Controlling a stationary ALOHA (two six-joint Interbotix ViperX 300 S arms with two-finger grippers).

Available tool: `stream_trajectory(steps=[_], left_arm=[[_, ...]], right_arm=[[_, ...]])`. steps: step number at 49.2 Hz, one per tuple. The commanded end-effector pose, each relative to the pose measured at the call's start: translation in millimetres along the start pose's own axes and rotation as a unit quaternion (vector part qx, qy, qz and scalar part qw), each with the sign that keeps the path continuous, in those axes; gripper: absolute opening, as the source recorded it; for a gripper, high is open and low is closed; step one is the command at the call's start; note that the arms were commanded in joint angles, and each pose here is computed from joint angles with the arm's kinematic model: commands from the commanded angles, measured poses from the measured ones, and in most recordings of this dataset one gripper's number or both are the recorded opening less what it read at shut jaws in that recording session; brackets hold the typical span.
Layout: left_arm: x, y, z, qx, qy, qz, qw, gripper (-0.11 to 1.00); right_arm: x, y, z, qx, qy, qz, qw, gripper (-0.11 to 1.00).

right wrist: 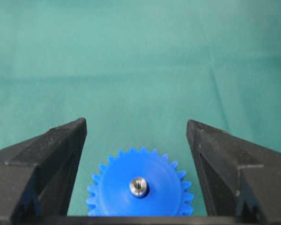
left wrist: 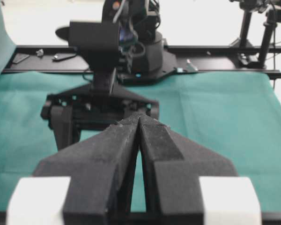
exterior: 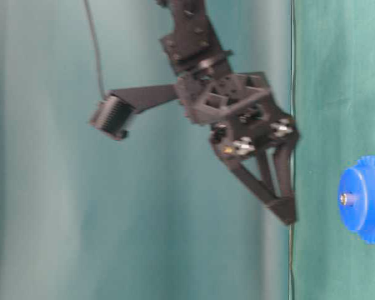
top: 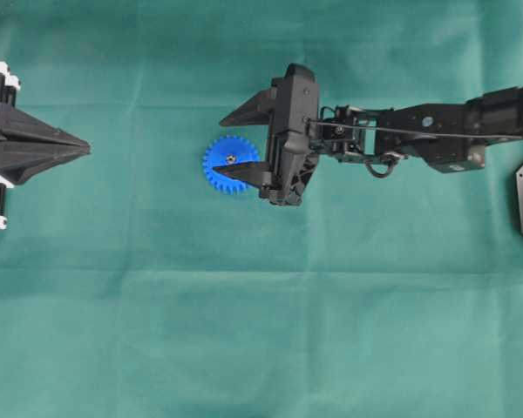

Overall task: Insert the shaft placed at a random location into the center hole of the medium gear at another random location.
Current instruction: 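Open the right gripper to release the shaft and raise it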

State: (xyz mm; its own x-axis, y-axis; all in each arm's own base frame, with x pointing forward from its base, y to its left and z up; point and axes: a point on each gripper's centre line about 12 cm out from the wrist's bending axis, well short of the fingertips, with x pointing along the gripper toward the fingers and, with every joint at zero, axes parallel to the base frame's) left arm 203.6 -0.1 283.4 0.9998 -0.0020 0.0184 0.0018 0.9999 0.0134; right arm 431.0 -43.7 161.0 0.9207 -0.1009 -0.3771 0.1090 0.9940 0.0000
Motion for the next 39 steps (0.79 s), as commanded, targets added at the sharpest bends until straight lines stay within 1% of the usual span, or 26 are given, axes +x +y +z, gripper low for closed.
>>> stream_trajectory(steps=[1, 8, 14, 29, 39], left_arm=[[2, 0, 8, 0.000, -0.010, -0.001, 0.9999, 0.00], [2, 0, 9, 0.000, -0.012, -0.001, 0.9999, 0.00], [2, 0, 9, 0.000, -0.012, -0.001, 0.9999, 0.00], [2, 0, 8, -0.002, -0.012, -0.001, 0.9999, 0.00], [2, 0, 8, -0.002, -0.012, 0.000, 0.9999, 0.00]], right_arm=[[-12, 1, 25, -0.001, -0.024, 0.001, 0.9997, 0.86], [-24, 1, 40, -0.003, -0.030, 0.002, 0.9995, 0.86], [-30, 1, 47, -0.004, -0.034, 0.002, 0.9994, 0.86], [-42, 1, 40, -0.002, -0.027, 0.003, 0.9996, 0.86], [-67, 0, 35, 0.003, -0.029, 0.002, 0.9996, 0.86]])
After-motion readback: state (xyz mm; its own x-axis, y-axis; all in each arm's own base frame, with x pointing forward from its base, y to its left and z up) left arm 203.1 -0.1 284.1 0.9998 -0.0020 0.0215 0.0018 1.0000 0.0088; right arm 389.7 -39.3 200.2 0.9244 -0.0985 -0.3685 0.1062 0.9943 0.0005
